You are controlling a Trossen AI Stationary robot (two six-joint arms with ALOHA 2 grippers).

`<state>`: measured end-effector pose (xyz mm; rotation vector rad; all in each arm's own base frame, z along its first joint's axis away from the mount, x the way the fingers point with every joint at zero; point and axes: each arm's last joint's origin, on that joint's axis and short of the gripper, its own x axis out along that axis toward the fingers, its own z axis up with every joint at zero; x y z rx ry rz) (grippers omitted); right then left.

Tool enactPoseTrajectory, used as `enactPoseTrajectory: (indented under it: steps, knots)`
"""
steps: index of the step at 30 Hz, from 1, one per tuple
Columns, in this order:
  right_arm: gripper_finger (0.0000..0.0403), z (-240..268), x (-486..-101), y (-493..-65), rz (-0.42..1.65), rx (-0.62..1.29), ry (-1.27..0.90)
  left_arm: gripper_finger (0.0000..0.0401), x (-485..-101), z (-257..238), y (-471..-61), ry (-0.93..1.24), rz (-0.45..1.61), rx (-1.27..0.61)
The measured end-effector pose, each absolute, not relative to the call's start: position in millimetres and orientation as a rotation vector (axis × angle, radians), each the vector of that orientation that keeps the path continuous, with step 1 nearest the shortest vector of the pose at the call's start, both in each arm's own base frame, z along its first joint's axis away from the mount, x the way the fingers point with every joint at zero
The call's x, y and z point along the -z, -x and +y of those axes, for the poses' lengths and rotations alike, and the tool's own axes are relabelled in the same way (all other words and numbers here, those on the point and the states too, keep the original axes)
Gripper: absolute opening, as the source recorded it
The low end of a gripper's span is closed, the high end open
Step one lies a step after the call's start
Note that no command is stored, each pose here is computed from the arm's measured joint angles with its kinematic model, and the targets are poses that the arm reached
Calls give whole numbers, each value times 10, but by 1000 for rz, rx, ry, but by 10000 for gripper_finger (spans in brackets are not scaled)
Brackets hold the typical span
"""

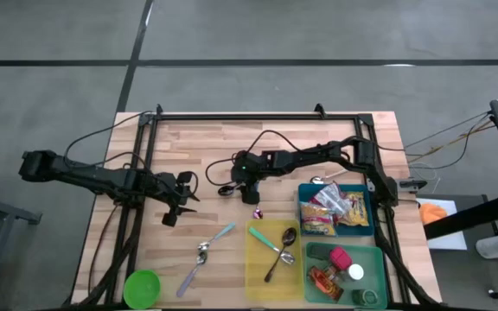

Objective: Pick & Place Food Item
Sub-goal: Put the blue spoon into the yellow bin

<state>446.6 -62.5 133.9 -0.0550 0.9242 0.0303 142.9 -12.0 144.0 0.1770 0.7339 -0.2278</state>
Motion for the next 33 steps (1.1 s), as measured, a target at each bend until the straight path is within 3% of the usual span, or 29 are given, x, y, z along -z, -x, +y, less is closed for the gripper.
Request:
enactPoseTrajectory:
  steps: [33]
  knots:
    - [204, -587, -1159, -4342, 963, -68, -19, 174, -1439, -120, -1428, -179, 734, 229]
